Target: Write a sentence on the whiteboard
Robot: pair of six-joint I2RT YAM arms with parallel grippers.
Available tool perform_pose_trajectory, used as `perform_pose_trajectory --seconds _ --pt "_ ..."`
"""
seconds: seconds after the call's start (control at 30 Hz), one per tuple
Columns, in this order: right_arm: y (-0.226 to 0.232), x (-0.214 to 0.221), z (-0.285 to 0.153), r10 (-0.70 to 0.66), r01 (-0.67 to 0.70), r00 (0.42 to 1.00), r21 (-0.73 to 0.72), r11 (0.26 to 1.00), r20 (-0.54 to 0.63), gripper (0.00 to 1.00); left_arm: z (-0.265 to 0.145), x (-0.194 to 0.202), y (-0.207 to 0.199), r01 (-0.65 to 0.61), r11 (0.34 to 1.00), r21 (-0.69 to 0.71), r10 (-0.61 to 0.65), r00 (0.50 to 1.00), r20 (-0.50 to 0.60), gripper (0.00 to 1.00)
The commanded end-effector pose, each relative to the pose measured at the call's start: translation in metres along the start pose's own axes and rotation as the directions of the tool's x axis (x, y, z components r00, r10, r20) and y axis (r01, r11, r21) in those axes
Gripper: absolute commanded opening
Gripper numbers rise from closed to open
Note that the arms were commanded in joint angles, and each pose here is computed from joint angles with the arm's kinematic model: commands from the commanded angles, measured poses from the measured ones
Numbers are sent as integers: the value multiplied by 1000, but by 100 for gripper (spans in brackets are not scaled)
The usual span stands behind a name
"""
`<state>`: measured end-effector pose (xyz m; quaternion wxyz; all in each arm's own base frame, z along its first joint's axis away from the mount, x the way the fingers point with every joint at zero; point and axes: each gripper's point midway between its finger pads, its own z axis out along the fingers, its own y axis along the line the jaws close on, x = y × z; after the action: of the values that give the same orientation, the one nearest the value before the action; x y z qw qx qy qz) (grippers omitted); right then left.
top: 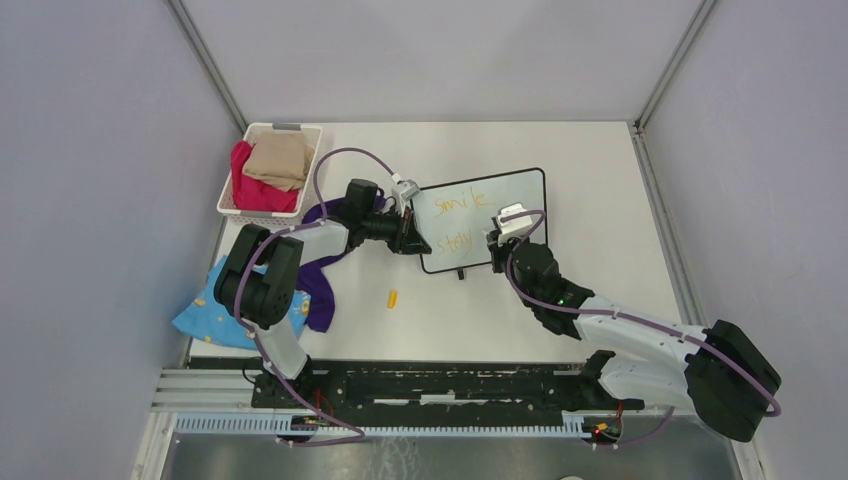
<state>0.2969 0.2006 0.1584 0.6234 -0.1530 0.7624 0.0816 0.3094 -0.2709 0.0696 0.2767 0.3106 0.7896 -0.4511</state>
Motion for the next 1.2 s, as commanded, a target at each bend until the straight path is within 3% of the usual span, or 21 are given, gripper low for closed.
perform_pose_trajectory --seconds 0.0,0.63,1.17 --pt "-4 -10 -2 23 -24 999 18 1000 41 0 7 58 19 33 993 -110 -52 984 -169 2" --pt "-3 36 -16 42 -43 998 -22 999 -41 0 8 60 19 37 993 -111 -56 983 -175 2" --pt "-10 -31 -12 76 -79 992 24 997 98 0 8 61 19 37 993 -111 -57 982 -179 2"
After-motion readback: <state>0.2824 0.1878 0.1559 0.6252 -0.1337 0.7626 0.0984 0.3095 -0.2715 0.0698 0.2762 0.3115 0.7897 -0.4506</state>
